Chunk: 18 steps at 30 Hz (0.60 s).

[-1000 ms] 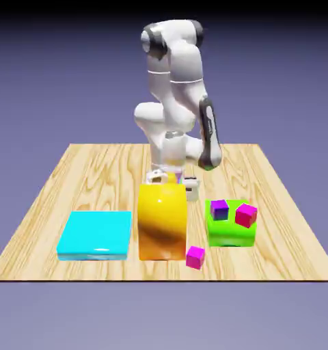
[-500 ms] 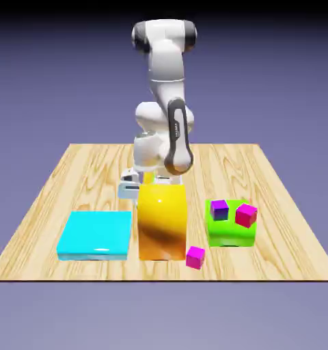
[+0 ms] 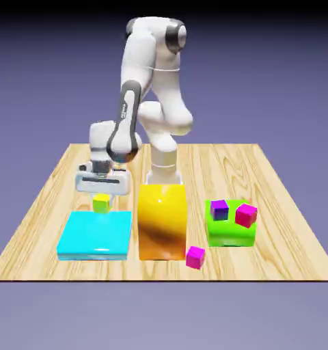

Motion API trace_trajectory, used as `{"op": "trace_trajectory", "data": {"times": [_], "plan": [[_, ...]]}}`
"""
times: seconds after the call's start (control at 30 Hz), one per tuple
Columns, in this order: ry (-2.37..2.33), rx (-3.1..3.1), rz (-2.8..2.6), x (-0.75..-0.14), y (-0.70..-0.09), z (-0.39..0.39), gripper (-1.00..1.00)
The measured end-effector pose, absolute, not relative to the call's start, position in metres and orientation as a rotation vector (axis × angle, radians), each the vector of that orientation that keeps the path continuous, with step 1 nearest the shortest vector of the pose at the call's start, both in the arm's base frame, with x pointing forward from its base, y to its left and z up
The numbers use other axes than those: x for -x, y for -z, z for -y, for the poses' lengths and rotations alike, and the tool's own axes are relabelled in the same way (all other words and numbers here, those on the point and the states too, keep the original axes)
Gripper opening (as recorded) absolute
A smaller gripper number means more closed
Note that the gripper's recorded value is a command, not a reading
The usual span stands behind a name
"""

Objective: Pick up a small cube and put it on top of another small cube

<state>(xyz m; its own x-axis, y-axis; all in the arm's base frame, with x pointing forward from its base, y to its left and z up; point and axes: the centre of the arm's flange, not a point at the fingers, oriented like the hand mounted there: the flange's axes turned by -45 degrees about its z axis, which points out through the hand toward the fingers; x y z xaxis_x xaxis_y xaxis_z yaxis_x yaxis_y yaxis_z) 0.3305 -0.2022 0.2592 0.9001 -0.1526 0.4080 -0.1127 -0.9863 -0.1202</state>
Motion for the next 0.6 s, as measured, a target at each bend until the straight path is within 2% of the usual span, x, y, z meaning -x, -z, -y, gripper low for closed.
{"op": "trace_trajectory", "data": {"times": [0.13,0.37,0.6], "plan": [[0.822,2.822,0.072,-0.403,-0.333,0.160,-1.00],[0.678,2.712,0.796,-0.431,-0.341,0.051,-1.00],[0.507,2.453,1.464,-0.426,-0.345,-0.058,-1.00]]}}
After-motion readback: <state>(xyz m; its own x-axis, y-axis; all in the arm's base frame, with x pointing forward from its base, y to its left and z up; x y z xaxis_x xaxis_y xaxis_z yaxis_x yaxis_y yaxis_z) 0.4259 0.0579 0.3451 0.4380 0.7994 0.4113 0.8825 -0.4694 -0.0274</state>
